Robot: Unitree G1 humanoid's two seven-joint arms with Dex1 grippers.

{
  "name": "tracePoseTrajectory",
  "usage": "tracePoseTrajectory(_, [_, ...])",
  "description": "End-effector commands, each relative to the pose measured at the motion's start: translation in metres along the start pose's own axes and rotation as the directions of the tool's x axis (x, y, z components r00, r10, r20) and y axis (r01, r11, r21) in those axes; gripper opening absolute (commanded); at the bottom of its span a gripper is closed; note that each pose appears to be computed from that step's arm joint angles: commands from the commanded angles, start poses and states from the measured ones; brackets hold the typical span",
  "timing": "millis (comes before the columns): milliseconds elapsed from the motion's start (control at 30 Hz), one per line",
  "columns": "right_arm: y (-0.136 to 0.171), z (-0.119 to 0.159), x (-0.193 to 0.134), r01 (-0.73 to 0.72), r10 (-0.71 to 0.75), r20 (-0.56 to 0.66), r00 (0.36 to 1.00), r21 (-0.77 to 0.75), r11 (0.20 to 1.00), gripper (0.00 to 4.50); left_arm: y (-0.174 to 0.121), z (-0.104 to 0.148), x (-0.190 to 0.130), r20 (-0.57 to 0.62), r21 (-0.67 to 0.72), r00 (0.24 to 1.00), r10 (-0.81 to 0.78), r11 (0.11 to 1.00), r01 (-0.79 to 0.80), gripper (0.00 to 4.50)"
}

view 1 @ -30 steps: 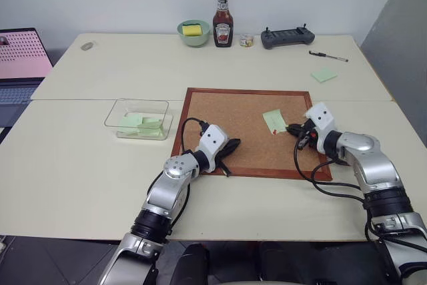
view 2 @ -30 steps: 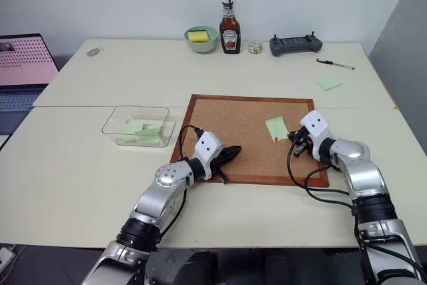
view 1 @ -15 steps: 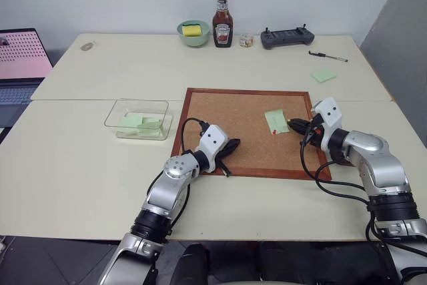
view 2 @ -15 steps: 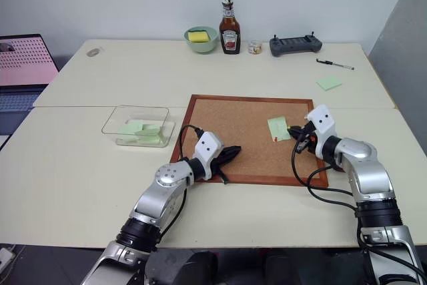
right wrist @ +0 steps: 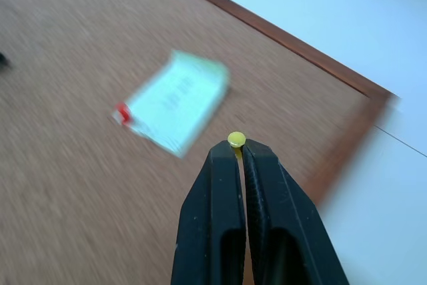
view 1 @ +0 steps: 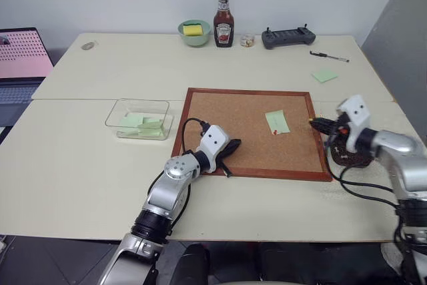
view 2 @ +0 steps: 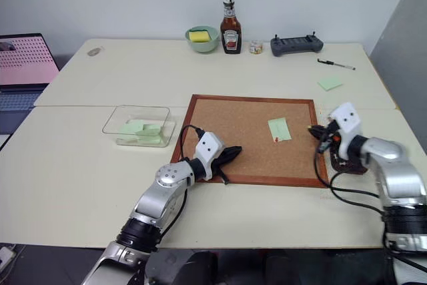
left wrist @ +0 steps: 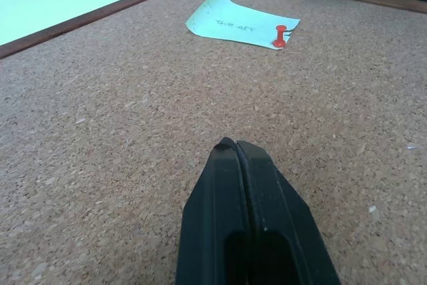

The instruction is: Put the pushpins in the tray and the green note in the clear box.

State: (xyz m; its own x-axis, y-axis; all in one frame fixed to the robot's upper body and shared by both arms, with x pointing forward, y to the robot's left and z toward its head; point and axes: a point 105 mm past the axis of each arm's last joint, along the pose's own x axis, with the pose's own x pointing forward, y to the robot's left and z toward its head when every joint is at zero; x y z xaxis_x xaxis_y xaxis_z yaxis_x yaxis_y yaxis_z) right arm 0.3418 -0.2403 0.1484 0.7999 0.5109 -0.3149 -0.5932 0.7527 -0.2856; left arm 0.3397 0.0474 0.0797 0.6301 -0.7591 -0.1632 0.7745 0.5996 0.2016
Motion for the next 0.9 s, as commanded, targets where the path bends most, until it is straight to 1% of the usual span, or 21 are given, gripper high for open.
tracePoseTrajectory(33, [-0.006,-0.004,-0.028,-0.031,0.021,-0.098,0.995,-0.102,0.994,0.04,-0.013,-0.021,0.002,-0.071,-0.030,0.996,-0.044,0.999,0.042,0.00])
tracePoseTrajectory(167, [-0.015,-0.019,-0.041,-0.016,-0.019,-0.209,0.978,-0.162,0.987,0.04,-0.014,-0.022,0.003,-0.071,-0.031,0.996,-0.048,0.998,0.045,0.00])
tracePoseTrajectory(333, [-0.021,-0.031,-0.052,-0.017,-0.030,-0.288,0.957,-0.158,0.987,0.04,-0.015,-0.022,0.003,-0.070,-0.032,0.996,-0.052,0.998,0.049,0.00])
tracePoseTrajectory(533, [-0.024,-0.042,-0.058,-0.031,-0.030,-0.358,0.933,-0.164,0.986,0.04,-0.014,-0.023,0.002,-0.072,-0.029,0.996,-0.051,0.998,0.049,0.00])
tracePoseTrajectory(633, [-0.026,-0.045,-0.059,-0.029,-0.038,-0.374,0.927,-0.171,0.985,0.04,-0.014,-0.023,0.003,-0.073,-0.027,0.996,-0.050,0.998,0.048,0.00])
tracePoseTrajectory(700, [-0.027,-0.046,-0.059,-0.026,-0.042,-0.375,0.926,-0.174,0.984,0.57,-0.015,-0.023,0.003,-0.073,-0.026,0.996,-0.050,0.999,0.048,0.00])
tracePoseTrajectory(733, [-0.028,-0.047,-0.059,-0.023,-0.046,-0.377,0.925,-0.176,0.984,0.69,-0.015,-0.023,0.003,-0.073,-0.026,0.996,-0.050,0.999,0.048,0.00])
tracePoseTrajectory(833, [-0.030,-0.046,-0.059,-0.014,-0.057,-0.376,0.925,-0.184,0.983,1.38,-0.014,-0.023,0.003,-0.074,-0.024,0.996,-0.050,0.999,0.048,0.00])
tracePoseTrajectory(900, [-0.032,-0.042,-0.060,-0.004,-0.062,-0.359,0.931,-0.179,0.984,1.75,-0.014,-0.023,0.002,-0.075,-0.024,0.996,-0.050,0.999,0.048,0.00])
